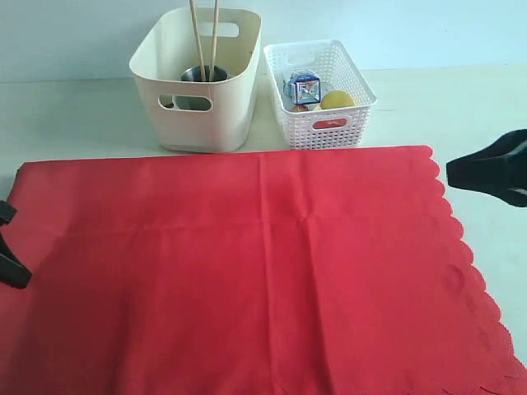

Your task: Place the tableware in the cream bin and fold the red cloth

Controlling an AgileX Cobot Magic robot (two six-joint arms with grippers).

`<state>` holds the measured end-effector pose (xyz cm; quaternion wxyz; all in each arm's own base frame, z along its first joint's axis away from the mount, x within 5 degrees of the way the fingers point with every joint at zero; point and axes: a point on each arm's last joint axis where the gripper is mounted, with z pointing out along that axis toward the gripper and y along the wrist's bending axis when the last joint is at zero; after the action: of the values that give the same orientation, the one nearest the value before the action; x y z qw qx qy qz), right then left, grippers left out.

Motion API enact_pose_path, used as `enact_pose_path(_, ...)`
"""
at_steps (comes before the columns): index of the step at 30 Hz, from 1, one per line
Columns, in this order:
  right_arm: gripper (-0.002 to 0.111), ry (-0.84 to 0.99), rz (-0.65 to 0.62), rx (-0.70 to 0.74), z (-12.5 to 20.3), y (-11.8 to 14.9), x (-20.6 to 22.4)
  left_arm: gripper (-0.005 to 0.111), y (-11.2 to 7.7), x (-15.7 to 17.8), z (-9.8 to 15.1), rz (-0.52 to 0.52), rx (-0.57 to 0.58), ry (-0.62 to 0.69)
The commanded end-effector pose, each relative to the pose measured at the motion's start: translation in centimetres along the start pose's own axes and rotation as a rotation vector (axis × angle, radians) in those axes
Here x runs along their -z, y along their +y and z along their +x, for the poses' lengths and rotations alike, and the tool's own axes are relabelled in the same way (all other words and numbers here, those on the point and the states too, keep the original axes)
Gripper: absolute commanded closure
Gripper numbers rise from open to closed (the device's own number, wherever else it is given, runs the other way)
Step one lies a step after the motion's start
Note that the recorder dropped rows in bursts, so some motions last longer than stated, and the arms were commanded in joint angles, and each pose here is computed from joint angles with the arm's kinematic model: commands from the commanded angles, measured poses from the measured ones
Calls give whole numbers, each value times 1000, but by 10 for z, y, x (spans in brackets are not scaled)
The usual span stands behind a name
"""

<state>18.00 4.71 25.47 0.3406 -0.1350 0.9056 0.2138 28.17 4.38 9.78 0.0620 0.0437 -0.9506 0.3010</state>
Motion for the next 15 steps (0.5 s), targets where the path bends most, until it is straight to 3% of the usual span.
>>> enact_pose_path(1, 75, 38, -20, -9, -4, -7, -14, 107, -8, 13, 1, -21, 11, -48)
enact_pose_path(3, 82, 79, -17, -40, -2, -13, -26, 107, -13, 25, 2, -67, 19, -63)
enact_pose_path(6, 108, 158, -18, -80, 3, -24, -48, 107, -21, 46, 8, -137, 14, -80)
enact_pose_path(11, 108, 262, 32, 32, 15, -17, -94, 107, -36, 66, 19, -170, -8, -117)
enact_pose_path(15, 108, 350, 79, 23, 22, -17, -124, 107, -47, 82, 28, -201, -10, -166)
